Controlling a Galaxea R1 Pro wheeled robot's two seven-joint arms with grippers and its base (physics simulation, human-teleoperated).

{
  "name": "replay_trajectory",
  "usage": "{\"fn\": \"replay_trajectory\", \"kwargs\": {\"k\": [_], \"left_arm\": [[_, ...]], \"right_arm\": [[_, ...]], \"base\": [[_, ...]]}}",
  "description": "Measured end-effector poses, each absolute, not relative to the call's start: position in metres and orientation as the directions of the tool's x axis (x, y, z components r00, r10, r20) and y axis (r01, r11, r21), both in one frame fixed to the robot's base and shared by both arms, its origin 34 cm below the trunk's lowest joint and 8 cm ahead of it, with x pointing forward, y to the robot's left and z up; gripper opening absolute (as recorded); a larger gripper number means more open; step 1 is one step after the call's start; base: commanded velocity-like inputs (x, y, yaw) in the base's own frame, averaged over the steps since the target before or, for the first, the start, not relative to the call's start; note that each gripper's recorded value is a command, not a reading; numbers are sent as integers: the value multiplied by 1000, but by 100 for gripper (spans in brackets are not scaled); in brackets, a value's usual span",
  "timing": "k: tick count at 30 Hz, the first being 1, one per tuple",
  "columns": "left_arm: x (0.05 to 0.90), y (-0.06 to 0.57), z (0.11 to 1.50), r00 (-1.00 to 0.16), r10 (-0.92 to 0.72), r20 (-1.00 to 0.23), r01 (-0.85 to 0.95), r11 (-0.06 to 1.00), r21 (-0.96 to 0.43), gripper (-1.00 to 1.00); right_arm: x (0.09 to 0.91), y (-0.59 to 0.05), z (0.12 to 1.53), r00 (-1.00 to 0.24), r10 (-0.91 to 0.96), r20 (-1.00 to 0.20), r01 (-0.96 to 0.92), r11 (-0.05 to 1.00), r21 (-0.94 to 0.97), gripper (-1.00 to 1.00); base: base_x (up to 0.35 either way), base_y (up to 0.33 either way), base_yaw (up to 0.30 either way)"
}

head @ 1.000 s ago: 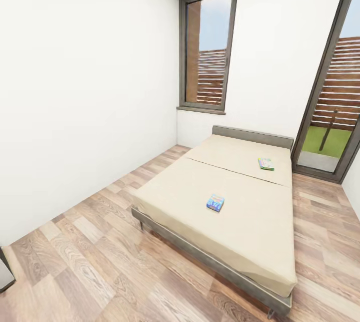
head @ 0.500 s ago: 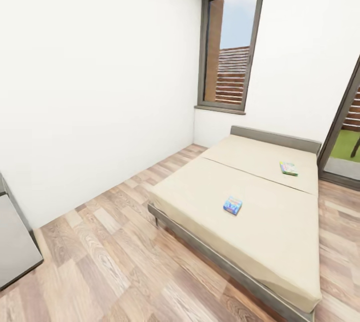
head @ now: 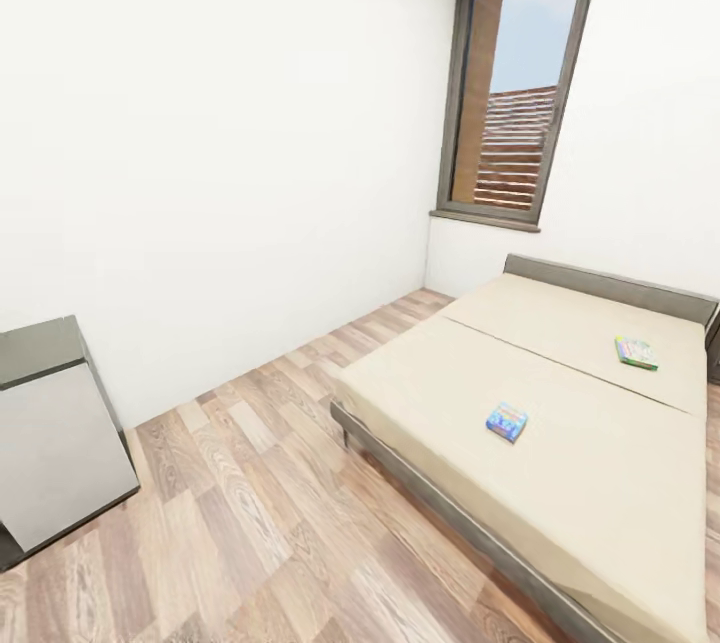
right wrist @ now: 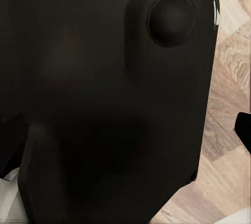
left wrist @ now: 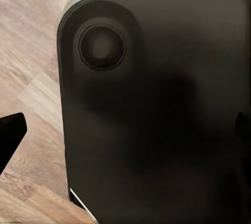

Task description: Put all the toys in the child's room - the three board games (two on the bed and one on the table), the two jigsaw puzzles on the table, and the tennis ball on the table - inside the toy box on the table in the child's room.

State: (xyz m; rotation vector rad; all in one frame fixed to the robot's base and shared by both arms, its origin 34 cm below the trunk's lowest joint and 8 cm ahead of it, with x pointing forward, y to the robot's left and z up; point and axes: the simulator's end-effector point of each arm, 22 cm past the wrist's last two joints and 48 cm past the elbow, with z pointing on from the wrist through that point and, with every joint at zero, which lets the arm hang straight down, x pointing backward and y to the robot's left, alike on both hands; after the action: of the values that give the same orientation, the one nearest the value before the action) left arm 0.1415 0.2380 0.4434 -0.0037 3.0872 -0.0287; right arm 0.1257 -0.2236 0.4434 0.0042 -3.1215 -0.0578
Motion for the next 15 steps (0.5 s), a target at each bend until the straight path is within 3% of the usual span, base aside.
{"fn": "replay_trajectory", "kwargs": {"k": [5,15], "left_arm": [[141,238,452,-999,-2,-51,-1,1000,-18,100],[141,242,468,-999,-6,-51,-5,1000,-13,100]], "right_arm": [[125,-224,452,-1000,-1,21,-1,999,36,100],[126,-228,468,-1000,1,21,1,1000,31,100]], "base": [[0,0,133],[0,0,20]]}}
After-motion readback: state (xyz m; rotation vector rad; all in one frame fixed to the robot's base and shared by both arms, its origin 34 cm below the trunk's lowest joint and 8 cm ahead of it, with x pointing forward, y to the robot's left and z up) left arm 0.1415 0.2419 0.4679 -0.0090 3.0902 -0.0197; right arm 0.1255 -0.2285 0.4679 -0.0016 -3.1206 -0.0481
